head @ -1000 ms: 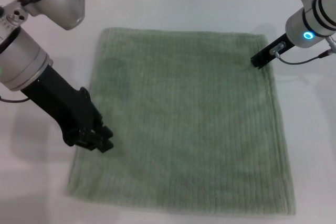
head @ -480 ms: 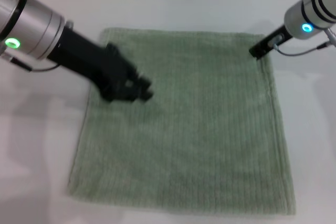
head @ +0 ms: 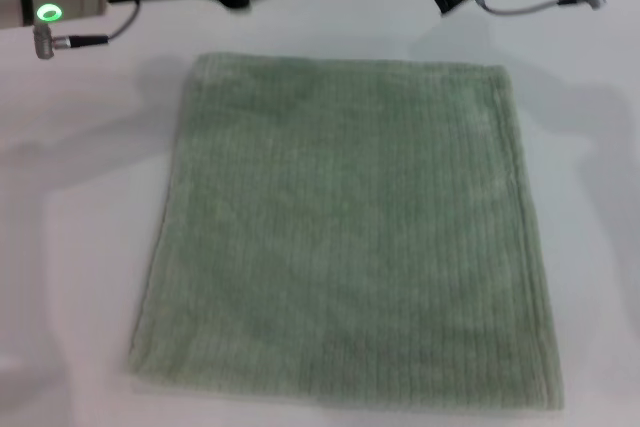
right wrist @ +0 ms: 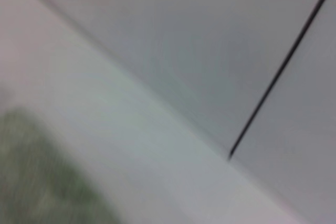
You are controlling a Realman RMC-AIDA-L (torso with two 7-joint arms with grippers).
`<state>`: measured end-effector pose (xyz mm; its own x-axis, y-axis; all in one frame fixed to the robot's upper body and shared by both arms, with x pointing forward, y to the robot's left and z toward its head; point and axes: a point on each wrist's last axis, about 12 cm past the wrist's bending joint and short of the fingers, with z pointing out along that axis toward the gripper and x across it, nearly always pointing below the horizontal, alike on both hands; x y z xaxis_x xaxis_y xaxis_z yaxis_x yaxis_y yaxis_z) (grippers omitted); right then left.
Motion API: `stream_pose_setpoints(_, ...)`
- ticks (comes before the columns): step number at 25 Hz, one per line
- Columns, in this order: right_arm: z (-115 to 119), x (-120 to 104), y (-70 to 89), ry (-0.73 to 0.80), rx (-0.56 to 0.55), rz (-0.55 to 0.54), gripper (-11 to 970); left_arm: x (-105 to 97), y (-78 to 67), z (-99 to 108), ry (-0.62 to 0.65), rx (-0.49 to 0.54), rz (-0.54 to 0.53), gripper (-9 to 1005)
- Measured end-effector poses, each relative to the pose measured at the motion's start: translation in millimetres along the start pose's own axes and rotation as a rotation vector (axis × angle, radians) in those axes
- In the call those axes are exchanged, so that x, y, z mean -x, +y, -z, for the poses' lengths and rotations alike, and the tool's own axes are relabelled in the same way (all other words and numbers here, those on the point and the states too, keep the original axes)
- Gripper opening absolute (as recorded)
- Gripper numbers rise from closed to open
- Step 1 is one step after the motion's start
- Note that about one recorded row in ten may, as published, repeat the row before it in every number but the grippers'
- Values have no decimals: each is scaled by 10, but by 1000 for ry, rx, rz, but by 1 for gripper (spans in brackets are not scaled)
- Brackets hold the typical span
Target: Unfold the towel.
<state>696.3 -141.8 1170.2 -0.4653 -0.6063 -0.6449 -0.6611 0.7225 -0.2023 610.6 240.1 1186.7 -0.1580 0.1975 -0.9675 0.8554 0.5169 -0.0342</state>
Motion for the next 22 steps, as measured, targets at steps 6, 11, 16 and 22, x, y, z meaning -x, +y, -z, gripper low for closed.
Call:
stream_pose_setpoints(6,17,129,11,-247,-114,2,-1,-350,282,105,-255,241,111,182)
stream_pose_setpoints(11,20,123,73,-434,-244,21,-1,-610,362,130,-419,440,155,149)
stream_pose_setpoints(16,76,-125,156,-678,-424,-44,-1,-790,366,167,-527,617,191,150)
stream_pose_setpoints(22,270,-811,94,-926,-634,-222,-1,-1006,355,244,-596,818,279,151)
